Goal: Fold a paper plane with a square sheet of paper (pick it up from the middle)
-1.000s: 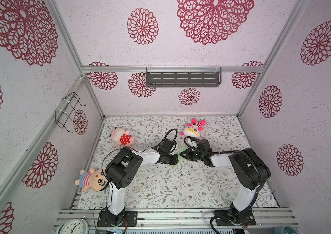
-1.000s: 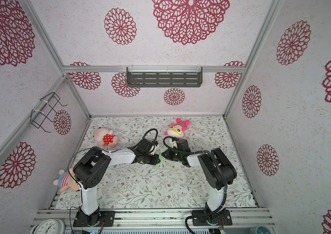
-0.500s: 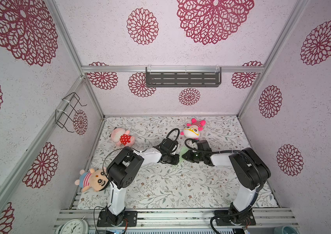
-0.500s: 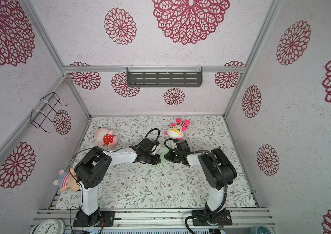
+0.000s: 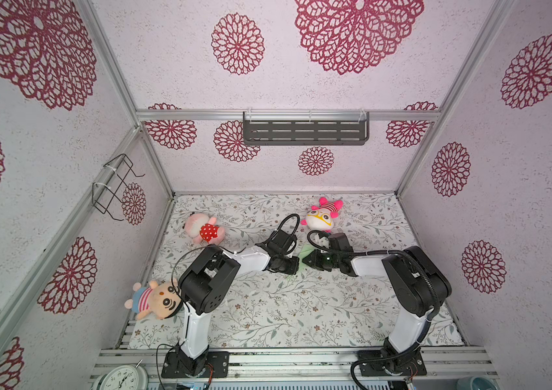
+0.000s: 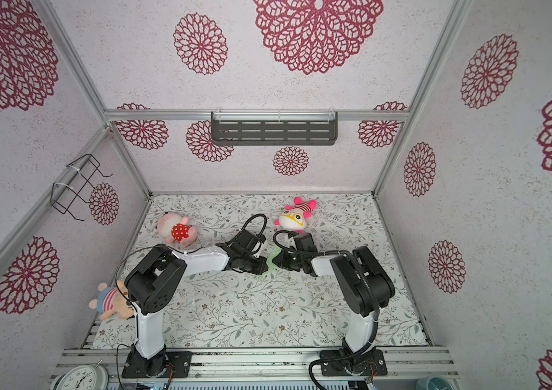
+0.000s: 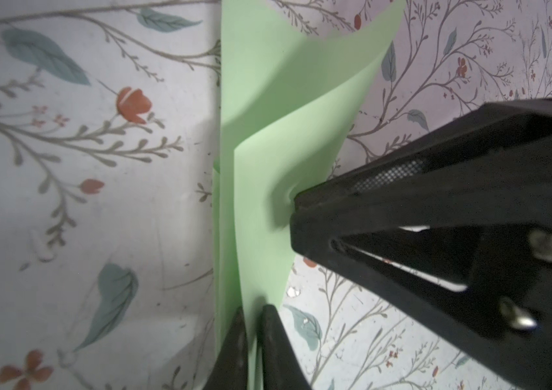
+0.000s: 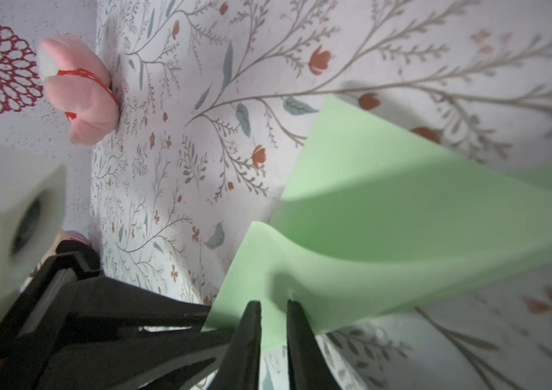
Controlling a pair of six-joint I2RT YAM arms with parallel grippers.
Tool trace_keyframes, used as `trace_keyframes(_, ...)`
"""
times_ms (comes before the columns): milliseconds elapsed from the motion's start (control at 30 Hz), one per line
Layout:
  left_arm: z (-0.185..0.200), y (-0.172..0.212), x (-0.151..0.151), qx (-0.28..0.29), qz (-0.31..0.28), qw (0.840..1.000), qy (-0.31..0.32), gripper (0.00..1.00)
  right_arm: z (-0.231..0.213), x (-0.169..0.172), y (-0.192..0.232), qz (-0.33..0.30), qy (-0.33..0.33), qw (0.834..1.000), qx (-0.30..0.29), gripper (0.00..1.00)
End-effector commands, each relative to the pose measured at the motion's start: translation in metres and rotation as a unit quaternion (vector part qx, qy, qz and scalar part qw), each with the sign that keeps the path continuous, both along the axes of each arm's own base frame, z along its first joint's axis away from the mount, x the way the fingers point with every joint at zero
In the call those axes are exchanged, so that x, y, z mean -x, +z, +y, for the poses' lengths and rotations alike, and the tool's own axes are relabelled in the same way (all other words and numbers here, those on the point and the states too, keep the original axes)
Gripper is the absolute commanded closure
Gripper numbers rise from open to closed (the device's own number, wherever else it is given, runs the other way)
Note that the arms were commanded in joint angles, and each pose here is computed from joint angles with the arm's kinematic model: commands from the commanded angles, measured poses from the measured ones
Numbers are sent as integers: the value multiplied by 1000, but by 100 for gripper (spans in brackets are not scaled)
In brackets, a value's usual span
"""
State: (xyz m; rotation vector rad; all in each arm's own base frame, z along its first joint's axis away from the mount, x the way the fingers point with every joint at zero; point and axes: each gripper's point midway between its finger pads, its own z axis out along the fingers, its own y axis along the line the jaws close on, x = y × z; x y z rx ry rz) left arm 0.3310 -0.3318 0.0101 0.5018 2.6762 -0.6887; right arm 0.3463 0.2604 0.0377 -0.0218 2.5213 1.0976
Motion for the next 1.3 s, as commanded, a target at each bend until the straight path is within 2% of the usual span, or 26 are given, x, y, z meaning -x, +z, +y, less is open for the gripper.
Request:
trace_keyframes(0, 41, -68, 37, -103, 81, 991, 13, 87, 14, 0, 33, -32, 30, 998, -50, 81)
trace_keyframes(233, 43, -72, 40, -106, 85, 991, 13, 87, 14, 10, 22, -5, 26, 998, -60, 84)
trace_keyframes(833, 43, -71, 41, -105, 84, 991, 8, 87, 6, 14, -14, 41, 17, 999, -18, 85)
trace_keyframes(1133, 43, -71, 41, -106, 84, 991, 8, 88, 17, 8, 23, -1, 30, 997, -67, 87)
trace_keyframes(1267, 43, -71, 41, -105, 83, 991, 8, 88, 17, 9, 10, 16, 28, 998, -62, 88)
